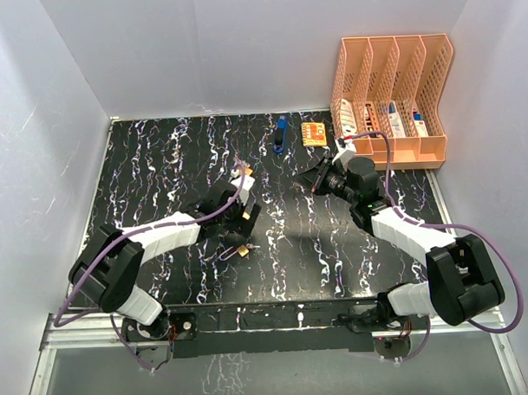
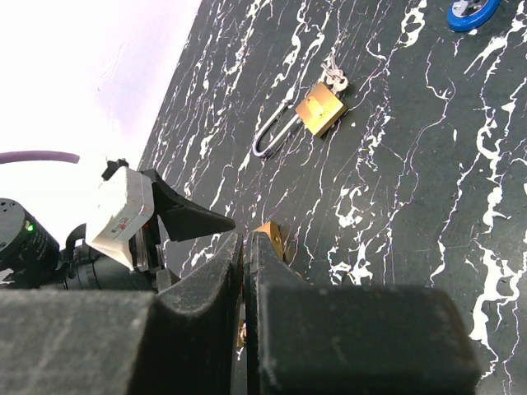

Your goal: Unlock with the key

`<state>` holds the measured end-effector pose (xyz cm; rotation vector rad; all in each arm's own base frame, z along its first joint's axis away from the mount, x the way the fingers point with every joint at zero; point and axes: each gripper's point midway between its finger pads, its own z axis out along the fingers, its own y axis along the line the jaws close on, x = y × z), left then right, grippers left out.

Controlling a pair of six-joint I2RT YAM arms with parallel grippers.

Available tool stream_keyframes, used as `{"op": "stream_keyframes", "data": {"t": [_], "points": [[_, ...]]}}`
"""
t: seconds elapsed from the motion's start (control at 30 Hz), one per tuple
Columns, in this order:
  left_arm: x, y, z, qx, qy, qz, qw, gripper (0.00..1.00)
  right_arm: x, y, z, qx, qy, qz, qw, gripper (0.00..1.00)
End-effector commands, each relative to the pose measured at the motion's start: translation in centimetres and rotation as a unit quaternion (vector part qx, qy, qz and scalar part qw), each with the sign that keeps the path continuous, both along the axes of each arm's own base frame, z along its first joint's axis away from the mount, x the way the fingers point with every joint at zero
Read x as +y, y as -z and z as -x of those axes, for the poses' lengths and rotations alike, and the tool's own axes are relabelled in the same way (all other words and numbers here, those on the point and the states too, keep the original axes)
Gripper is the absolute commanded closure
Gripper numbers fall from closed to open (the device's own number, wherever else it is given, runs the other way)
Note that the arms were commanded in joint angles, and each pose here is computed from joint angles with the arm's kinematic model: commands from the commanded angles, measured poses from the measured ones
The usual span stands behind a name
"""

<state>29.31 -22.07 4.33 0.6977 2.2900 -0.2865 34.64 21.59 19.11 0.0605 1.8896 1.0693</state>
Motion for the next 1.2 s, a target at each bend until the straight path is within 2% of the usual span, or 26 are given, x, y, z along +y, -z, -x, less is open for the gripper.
{"op": "stream_keyframes", "data": {"t": [0.0,0.3,0.57,1.03,1.1,1.17], "points": [[-0.5,-0.5,-0.9,-0.005,0.003,0.001,1.000,0.02,0.3,-3.8,-0.6,-0.059,-0.007,-0.013,0.998,1.00],[-0.6,1.0,-1.7,-0.005,-0.007,-0.009,1.000,0.02,0.2,-3.7,-0.5,-0.057,-0.006,-0.012,0.998,1.00],[-0.5,2.5,-1.6,0.012,-0.003,-0.025,1.000,0.09,0.2,-3.6,-0.4,-0.055,-0.006,-0.013,0.998,1.00],[0.3,4.2,0.5,0.059,0.005,-0.041,0.997,0.41,0.3,-3.5,-0.4,-0.053,-0.008,-0.015,0.998,1.00],[0.4,4.4,0.8,0.064,0.004,-0.043,0.997,0.48,0.3,-3.4,-0.4,-0.054,-0.009,-0.016,0.998,1.00],[0.4,4.4,0.9,0.067,0.005,-0.043,0.997,0.61,0.4,-3.4,-0.4,-0.053,-0.009,-0.016,0.998,1.00]]}}
